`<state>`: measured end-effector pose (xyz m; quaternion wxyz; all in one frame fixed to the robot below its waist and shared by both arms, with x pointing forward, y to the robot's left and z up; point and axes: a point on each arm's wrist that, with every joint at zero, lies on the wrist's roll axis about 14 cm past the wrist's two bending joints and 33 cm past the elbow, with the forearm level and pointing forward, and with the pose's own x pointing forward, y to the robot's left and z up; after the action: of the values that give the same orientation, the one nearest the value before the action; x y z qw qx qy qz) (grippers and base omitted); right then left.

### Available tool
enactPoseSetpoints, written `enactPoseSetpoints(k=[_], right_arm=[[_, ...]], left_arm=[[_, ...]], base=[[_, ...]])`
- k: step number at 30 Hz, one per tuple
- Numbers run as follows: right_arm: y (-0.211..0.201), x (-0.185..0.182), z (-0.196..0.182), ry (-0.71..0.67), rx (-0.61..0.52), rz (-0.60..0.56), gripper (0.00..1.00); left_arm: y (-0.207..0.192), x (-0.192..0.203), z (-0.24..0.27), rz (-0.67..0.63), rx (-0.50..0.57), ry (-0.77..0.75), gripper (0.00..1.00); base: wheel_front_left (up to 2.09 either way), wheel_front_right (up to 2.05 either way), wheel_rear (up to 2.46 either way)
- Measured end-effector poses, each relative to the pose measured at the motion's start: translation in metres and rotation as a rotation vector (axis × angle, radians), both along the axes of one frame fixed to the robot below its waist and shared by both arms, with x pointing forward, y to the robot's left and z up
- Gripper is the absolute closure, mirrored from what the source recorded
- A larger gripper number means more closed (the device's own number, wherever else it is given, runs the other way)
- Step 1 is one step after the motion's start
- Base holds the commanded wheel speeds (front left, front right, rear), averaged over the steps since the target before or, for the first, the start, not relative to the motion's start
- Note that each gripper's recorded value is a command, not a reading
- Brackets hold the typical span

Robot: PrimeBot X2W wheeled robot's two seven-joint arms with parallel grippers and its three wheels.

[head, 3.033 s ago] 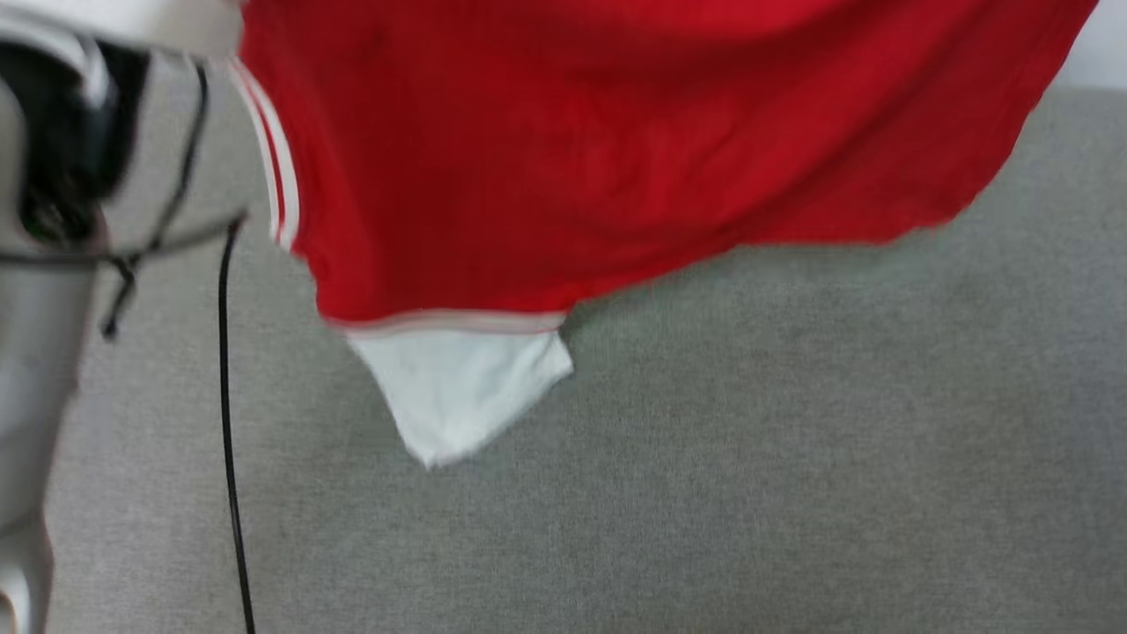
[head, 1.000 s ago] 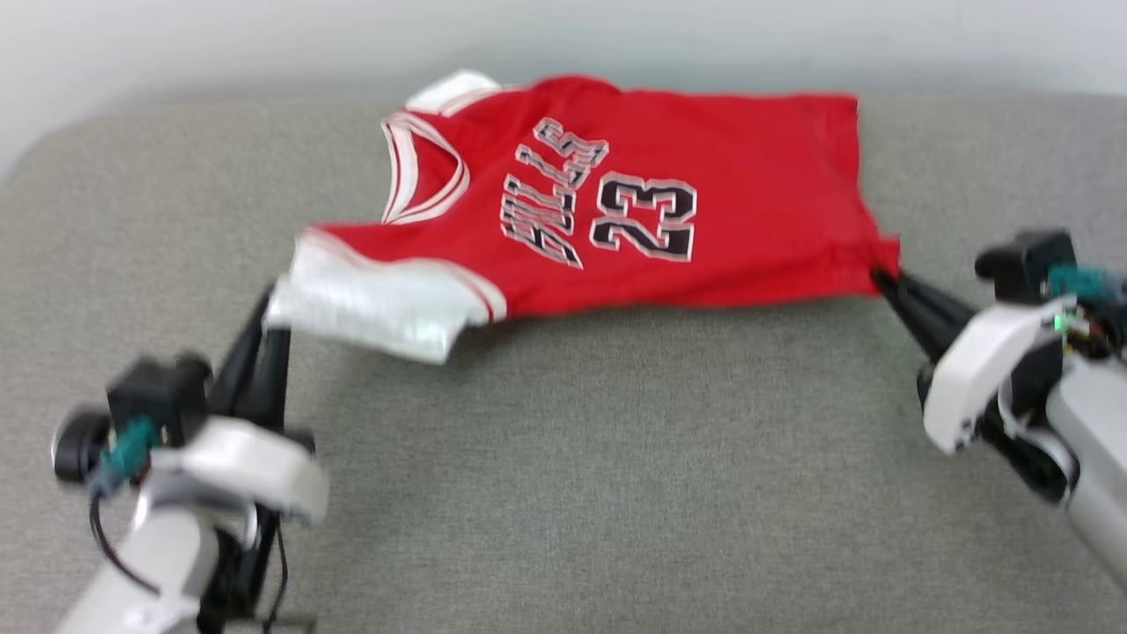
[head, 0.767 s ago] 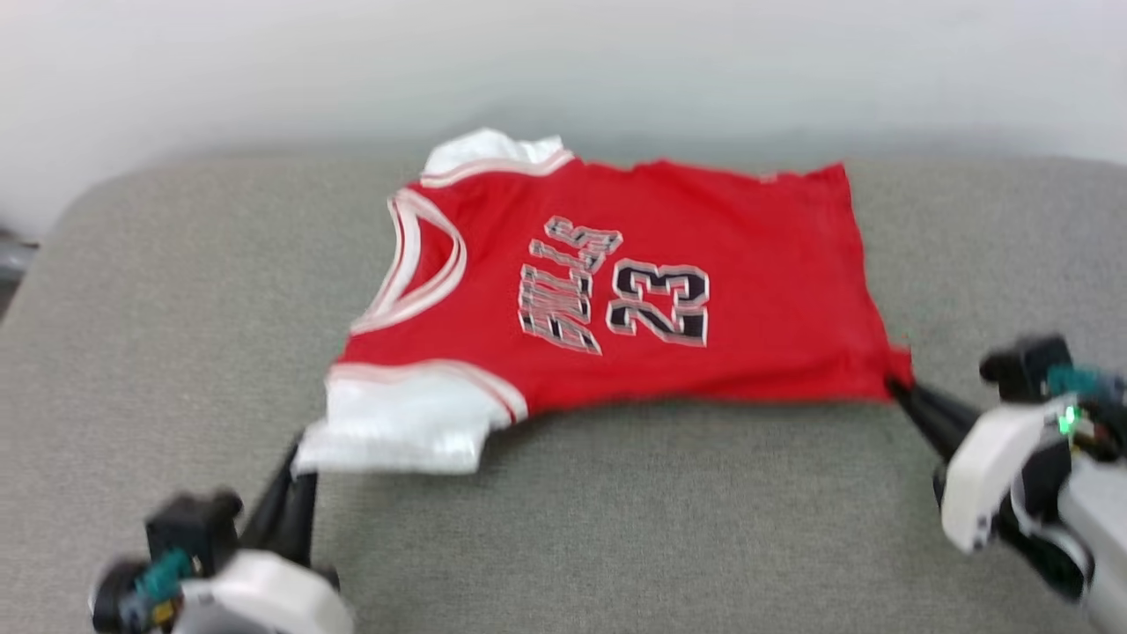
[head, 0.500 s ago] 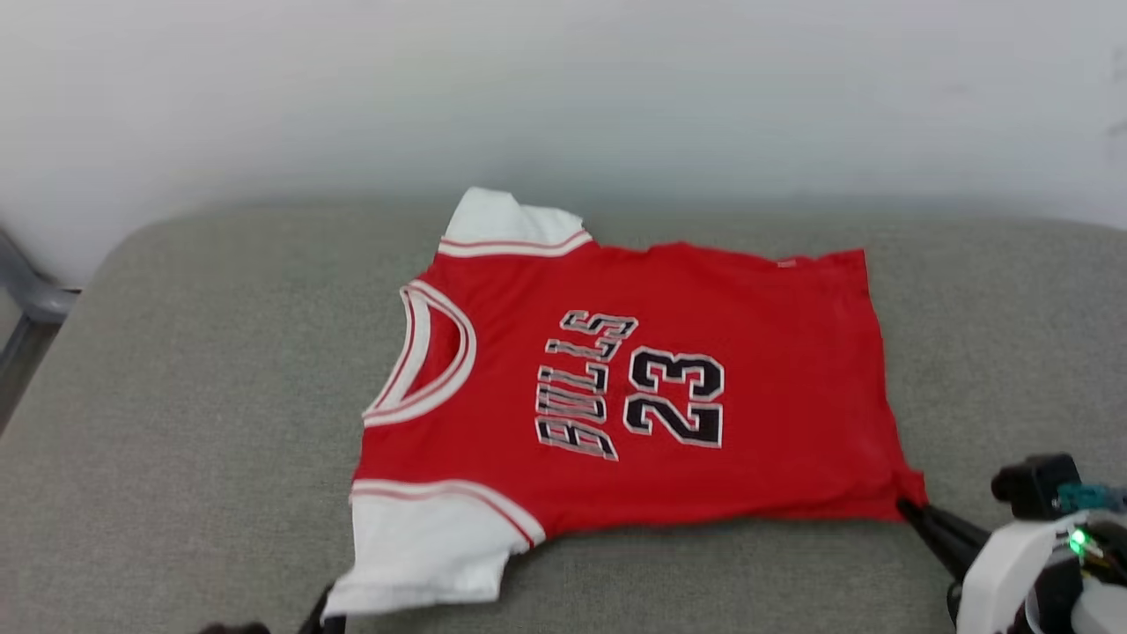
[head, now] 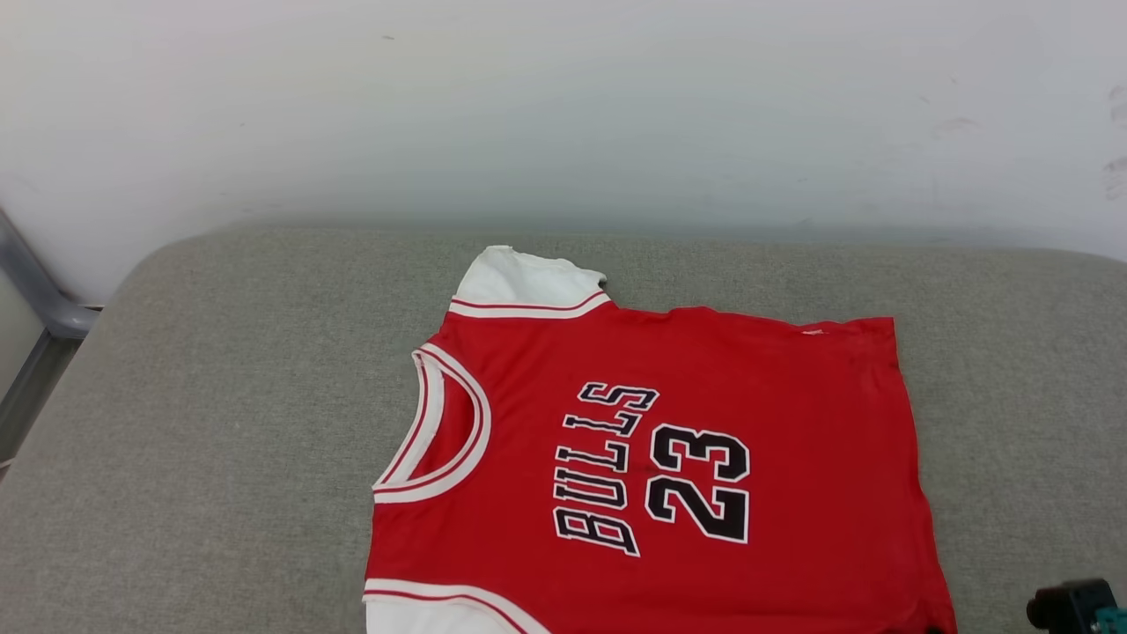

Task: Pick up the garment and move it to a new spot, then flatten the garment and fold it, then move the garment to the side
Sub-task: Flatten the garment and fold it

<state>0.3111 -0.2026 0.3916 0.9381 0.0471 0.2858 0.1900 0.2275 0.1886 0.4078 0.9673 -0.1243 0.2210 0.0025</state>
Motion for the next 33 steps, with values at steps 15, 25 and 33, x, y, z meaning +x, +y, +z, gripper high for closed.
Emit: enactPoseSetpoints(k=[15, 25, 33], right_arm=[[0.002, 0.004, 0.010, -0.034, 0.037, -0.032, 1.00], [0.004, 0.027, 0.029, -0.088, 0.064, -0.051, 1.00], [0.008, 0.056, 0.034, -0.107, 0.070, -0.056, 1.00]], left_arm=[[-0.011, 0.050, 0.032, -0.146, 0.080, -0.128, 1.00], [-0.015, 0.128, 0.075, -0.256, 0.165, -0.270, 1.00], [-0.020, 0.188, 0.082, -0.317, 0.203, -0.296, 1.00]], base=[[0.00, 0.00, 0.00], [0.00, 0.00, 0.00], [0.00, 0.00, 0.00]])
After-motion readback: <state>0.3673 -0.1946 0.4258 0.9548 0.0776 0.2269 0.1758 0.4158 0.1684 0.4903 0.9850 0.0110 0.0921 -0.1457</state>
